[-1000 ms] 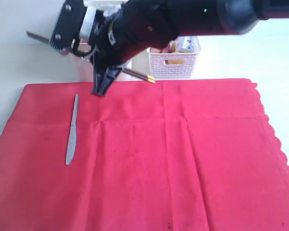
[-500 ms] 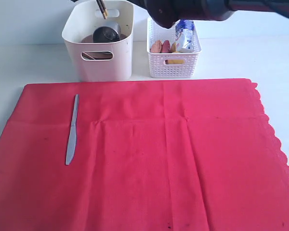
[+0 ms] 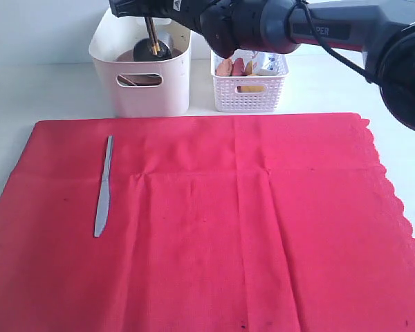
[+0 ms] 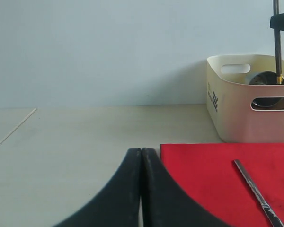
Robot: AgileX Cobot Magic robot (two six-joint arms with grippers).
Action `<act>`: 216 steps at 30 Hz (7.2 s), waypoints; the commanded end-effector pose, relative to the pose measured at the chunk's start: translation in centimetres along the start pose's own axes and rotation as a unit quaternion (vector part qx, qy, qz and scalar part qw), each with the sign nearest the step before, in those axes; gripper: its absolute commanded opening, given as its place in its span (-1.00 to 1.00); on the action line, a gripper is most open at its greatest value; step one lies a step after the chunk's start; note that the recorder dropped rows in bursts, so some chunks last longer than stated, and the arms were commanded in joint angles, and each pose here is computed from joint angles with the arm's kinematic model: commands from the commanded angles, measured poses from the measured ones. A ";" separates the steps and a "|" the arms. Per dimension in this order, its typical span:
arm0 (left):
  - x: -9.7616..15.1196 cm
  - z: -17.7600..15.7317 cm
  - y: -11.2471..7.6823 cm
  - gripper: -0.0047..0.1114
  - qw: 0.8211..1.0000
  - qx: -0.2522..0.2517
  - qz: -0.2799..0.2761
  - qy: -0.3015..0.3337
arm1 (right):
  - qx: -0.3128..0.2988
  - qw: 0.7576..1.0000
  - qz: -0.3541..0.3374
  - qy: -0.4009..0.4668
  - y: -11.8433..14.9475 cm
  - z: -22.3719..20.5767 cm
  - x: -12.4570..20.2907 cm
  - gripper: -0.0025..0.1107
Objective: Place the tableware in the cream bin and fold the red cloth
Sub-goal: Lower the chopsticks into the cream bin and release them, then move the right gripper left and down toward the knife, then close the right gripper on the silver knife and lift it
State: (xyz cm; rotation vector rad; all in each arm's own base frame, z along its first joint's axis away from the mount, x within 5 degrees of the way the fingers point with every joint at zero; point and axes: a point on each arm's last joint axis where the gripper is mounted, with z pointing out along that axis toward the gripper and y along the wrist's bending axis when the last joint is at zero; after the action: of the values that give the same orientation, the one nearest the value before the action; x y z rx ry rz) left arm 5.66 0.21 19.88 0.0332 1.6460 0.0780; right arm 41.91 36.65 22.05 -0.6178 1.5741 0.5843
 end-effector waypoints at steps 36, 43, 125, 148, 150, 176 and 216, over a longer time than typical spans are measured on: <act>0.0 0.0 0.0 -0.92 1.000 -0.001 0.001 -0.004 | 0.019 0.999 -0.013 0.031 -0.4 -0.8 -1.9 0.17; 0.0 0.0 0.0 -0.92 1.000 -0.001 0.001 -0.004 | 0.029 0.994 -0.012 0.108 -0.4 -3.2 -5.6 0.16; 0.0 0.0 0.0 -0.92 1.000 -0.001 0.001 -0.004 | -0.136 0.865 -0.083 0.477 15.8 -4.7 12.5 0.15; 0.0 0.0 0.0 -0.92 1.000 -0.001 0.001 -0.004 | -0.180 0.834 -0.154 0.498 15.9 -5.5 12.5 -0.74; 0.0 0.0 0.0 -0.92 1.000 -0.001 0.001 -0.004 | -0.185 0.832 -0.163 0.498 15.9 -5.5 12.4 -0.89; 0.0 0.0 0.0 -0.92 1.000 -0.001 0.001 -0.004 | -0.200 0.822 -0.192 0.498 15.7 -7.1 7.3 -0.96; 0.0 0.0 0.0 -0.92 1.000 -0.001 0.001 -0.004 | -0.168 0.811 -0.249 0.502 15.3 -6.1 10.1 -0.96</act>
State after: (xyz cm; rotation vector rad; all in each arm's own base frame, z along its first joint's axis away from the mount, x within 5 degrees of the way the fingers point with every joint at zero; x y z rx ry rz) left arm 5.66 0.21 19.88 0.0332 1.6460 0.0780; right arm 26.12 42.98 11.78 -1.7770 2.1822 0.0809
